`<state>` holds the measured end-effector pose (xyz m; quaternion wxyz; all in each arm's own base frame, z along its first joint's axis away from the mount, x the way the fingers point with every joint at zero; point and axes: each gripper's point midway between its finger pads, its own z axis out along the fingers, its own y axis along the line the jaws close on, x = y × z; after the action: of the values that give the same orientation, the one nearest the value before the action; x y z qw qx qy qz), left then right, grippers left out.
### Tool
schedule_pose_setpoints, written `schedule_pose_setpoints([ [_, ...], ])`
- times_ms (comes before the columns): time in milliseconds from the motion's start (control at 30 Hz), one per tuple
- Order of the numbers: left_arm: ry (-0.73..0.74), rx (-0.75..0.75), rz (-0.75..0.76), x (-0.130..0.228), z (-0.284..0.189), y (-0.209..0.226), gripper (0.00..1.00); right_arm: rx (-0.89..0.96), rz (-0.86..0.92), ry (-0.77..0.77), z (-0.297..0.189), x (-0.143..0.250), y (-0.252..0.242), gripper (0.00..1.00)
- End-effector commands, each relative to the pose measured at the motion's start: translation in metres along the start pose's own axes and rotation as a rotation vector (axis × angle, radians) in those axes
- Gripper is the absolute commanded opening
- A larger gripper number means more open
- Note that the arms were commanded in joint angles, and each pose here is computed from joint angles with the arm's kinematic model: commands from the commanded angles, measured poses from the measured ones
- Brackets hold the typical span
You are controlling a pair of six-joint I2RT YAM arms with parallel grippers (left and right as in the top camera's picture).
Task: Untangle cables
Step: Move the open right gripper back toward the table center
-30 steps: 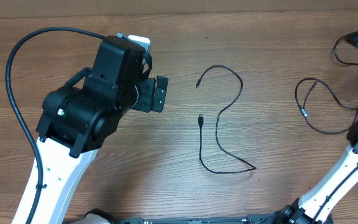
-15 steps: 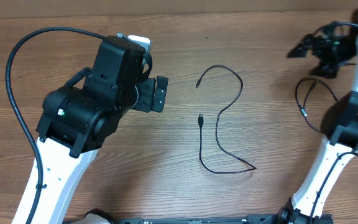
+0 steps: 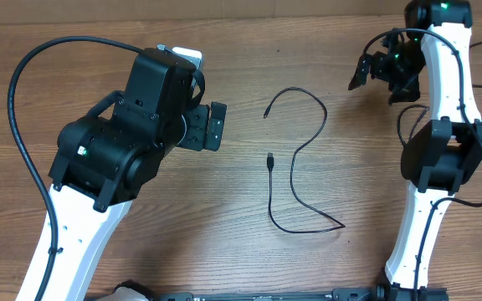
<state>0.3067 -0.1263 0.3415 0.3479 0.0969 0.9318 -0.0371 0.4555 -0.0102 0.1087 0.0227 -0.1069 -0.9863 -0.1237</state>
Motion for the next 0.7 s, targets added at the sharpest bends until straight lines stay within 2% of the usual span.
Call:
schedule_pose_setpoints([
  [0,-0.003,-0.016,-0.010,-0.002,0.002,0.003,1.00,0.056,0.012,-0.102,-0.040,0.006,0.009,1.00],
  [233,-0.003,-0.016,-0.010,-0.002,0.002,0.003,1.00,0.129,0.005,-0.123,-0.069,0.044,0.013,1.00],
  [367,-0.004,-0.015,-0.011,-0.002,0.002,0.003,1.00,0.141,0.031,-0.070,-0.074,0.092,0.007,1.00],
  [533,-0.003,-0.016,-0.010,-0.002,0.002,0.003,1.00,0.136,0.039,-0.090,-0.084,0.134,0.003,1.00],
  [667,-0.003,-0.016,-0.010,-0.002,0.002,0.003,0.99,0.104,0.047,-0.085,-0.071,0.167,0.003,1.00],
])
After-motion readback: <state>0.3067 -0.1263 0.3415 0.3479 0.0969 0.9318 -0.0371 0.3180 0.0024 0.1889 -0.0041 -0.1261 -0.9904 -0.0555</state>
